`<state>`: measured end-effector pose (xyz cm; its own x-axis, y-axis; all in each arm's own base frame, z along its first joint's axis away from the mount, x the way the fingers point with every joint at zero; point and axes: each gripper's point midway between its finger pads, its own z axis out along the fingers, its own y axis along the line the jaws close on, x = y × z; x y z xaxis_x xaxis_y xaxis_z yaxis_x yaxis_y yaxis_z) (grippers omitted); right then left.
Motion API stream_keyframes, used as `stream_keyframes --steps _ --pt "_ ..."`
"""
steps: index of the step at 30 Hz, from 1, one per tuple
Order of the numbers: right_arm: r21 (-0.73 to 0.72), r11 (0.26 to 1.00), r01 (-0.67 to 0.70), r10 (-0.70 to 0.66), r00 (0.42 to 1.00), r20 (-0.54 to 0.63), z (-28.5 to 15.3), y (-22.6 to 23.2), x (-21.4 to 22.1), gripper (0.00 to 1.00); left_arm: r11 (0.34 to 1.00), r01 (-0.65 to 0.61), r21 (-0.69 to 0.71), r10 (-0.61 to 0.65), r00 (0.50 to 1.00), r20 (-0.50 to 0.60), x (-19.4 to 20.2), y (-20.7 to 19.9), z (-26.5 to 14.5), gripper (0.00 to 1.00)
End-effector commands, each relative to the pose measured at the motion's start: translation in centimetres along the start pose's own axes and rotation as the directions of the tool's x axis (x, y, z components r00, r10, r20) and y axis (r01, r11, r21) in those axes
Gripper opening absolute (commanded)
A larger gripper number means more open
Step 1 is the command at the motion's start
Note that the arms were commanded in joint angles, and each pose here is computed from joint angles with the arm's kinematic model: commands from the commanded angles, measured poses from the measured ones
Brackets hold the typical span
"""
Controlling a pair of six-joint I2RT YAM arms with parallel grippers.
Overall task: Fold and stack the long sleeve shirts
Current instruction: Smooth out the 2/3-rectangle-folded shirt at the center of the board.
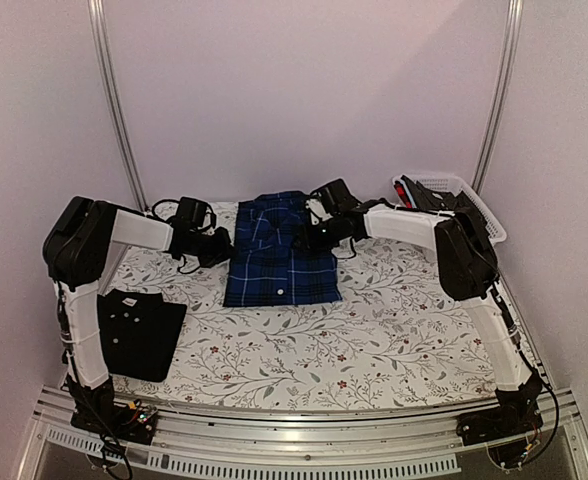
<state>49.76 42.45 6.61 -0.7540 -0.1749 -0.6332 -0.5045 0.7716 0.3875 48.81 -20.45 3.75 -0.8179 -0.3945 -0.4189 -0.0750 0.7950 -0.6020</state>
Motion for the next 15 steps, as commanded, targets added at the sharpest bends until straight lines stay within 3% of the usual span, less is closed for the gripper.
stream_keyframes --steps 1,5,10,15 --pt "0.059 0.998 -0.001 -0.004 0.997 0.080 -5.3 -1.6 -3.5 0.50 1.000 0.001 -0.010 0.000 1.000 0.023 -0.8 0.6 0.6 0.00" --pt "0.066 0.996 -0.066 0.063 0.997 0.053 -6.9 -4.4 -2.0 0.55 1.000 0.004 0.004 -0.004 1.000 0.023 -0.9 0.3 0.8 0.00" --pt "-0.010 0.992 -0.128 0.128 0.992 -0.009 -7.8 -4.8 0.8 0.58 1.000 -0.004 0.014 0.004 1.000 0.024 -1.1 0.0 0.7 0.05" --pt "-0.035 0.985 -0.171 0.169 0.984 -0.051 -7.5 -4.9 3.6 0.58 1.000 -0.004 0.016 0.004 1.000 0.019 -1.1 -0.1 0.8 0.14"
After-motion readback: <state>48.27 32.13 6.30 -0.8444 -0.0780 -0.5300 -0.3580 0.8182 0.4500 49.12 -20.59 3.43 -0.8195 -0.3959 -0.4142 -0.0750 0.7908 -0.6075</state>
